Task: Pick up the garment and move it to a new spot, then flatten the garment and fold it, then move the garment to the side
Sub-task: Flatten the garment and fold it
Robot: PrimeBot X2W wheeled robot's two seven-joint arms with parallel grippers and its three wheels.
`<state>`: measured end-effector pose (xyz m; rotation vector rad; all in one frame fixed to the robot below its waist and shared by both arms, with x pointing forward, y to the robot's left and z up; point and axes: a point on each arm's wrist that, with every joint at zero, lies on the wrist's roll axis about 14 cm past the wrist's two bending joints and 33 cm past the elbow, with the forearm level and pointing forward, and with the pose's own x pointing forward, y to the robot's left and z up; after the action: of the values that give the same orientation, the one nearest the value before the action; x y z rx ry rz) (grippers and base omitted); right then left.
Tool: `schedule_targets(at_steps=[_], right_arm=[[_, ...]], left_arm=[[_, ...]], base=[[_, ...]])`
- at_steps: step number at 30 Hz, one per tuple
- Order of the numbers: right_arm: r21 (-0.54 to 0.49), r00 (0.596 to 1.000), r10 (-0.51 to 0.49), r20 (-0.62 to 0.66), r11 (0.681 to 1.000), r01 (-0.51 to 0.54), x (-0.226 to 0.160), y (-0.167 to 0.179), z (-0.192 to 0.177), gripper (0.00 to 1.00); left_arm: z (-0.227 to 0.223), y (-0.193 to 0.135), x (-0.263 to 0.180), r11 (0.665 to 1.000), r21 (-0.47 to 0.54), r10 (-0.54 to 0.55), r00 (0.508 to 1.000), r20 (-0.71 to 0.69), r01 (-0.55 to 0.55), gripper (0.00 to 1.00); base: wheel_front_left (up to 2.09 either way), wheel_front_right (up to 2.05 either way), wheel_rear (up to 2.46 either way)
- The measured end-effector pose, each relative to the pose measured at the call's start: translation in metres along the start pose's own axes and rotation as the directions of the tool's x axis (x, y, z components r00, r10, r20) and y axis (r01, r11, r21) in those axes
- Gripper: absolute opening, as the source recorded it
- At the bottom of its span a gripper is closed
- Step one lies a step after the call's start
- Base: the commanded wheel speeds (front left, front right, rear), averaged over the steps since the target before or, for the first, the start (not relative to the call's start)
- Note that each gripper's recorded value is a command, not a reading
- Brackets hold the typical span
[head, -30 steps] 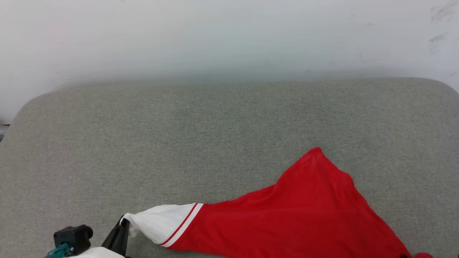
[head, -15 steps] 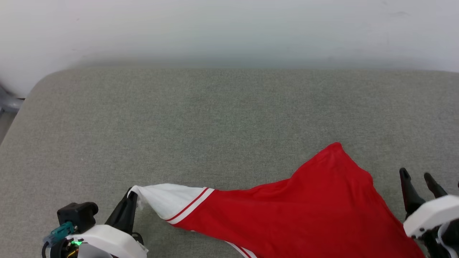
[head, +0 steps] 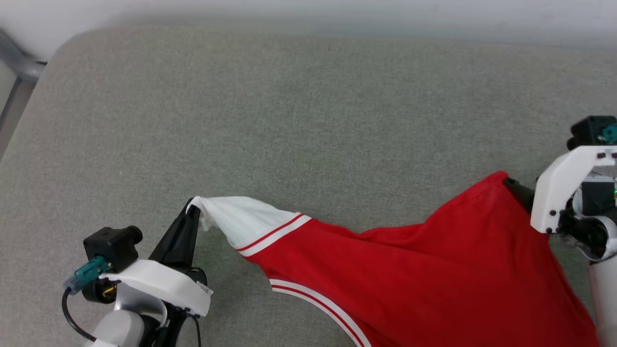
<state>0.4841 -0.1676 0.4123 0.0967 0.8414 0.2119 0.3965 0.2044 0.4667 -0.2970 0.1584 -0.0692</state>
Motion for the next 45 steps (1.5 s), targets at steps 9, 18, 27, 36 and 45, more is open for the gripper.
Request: schedule_targets(at_steps=[9,18,27,36,45], right_arm=[[-0.064,0.974,0.045,-0.220,0.996,-0.061,0.034,0.018,-0.040,1.00],[-0.040,0.966,0.103,-0.237,0.993,-0.115,0.033,0.026,-0.044,0.00],[-0.115,0.996,0.079,-0.043,0.990,-0.083,0.011,0.021,0.009,0.00],[-0.133,0.966,-0.021,0.258,0.990,0.057,-0.037,-0.006,0.094,0.00],[-0.108,0.828,-0.095,0.552,0.977,0.184,-0.087,-0.023,0.190,0.00]], left_arm=[[-0.013,0.007,0.011,1.000,-0.001,0.007,1.000,-0.028,-0.007,0.00],[-0.018,0.007,0.015,1.000,-0.010,0.003,0.999,-0.040,-0.003,0.00],[0.019,0.002,0.029,0.999,0.030,-0.034,0.998,0.045,0.032,0.00],[0.109,-0.024,0.073,0.989,0.096,-0.131,0.966,0.224,0.112,0.00],[0.205,-0.061,0.127,0.971,0.168,-0.220,0.902,0.371,0.168,0.00]], base=[[0.00,0.00,0.00],[0.00,0.00,0.00],[0.00,0.00,0.00],[0.00,0.00,0.00],[0.00,0.00,0.00]])
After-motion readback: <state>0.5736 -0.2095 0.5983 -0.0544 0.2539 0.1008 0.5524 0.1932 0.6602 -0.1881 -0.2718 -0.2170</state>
